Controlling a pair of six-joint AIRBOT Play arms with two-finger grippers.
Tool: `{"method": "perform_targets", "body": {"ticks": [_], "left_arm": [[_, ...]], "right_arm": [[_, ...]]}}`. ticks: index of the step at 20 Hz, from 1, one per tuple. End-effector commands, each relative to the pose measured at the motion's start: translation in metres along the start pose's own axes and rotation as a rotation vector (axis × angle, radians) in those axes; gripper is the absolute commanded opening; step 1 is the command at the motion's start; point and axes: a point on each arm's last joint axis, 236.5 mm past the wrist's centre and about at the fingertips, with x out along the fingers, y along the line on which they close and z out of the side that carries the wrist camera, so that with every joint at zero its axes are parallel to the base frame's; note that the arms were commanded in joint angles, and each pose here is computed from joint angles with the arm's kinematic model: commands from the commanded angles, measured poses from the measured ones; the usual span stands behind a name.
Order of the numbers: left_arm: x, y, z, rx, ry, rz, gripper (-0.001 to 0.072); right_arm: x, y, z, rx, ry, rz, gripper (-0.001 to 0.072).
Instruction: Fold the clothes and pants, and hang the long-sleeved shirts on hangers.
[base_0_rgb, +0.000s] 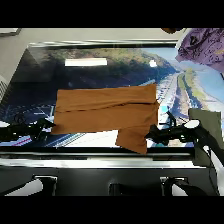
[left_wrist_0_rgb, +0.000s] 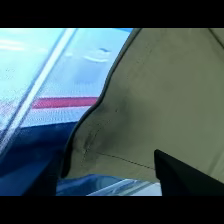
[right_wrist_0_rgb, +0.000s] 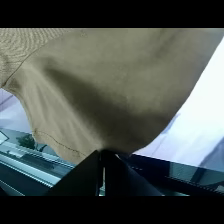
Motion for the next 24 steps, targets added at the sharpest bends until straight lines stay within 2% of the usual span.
{"method": "perform_targets", "body": {"ticks": [1,2,3,5,7,13,18,21,24], "left_arm": [[0.004,0.002,-0.006,0.009,0.03,0.001,0.0473],[0.006,0.001,-0.009,0.015,0.045,0.001,0.0362],[0.009,0.001,-0.011,0.018,0.054,0.002,0.0298],[0.014,-0.002,-0.016,0.031,0.075,0.006,0.0289],[0.016,-0.003,-0.018,0.037,0.084,0.007,0.0014],[-0.007,-0.006,-0.029,0.058,0.105,-0.001,0.0011],[-0.069,-0.006,-0.038,0.11,-0.021,0.112,0.001],[-0.087,-0.021,-0.046,0.158,-0.08,0.104,0.0011],[-0.087,-0.031,-0.038,0.195,-0.114,0.101,0.0011]], "right_arm": [[0.0,0.001,0.0,0.0,0.0,0.003,0.0025],[0.0,0.001,0.0,0.0,0.0,0.004,0.0025],[-0.001,0.002,0.001,0.0,-0.002,0.005,0.0025],[-0.001,0.003,0.001,0.003,-0.004,0.008,0.0025],[-0.004,0.005,0.002,-0.004,-0.017,0.009,0.0025],[-0.031,0.01,-0.003,-0.07,-0.093,-0.044,0.0023],[-0.074,0.012,-0.041,-0.147,-0.142,-0.144,0.0023],[-0.098,0.017,-0.057,-0.19,-0.225,-0.177,0.0023],[-0.102,0.022,-0.044,-0.207,-0.279,-0.169,0.0024]]}}
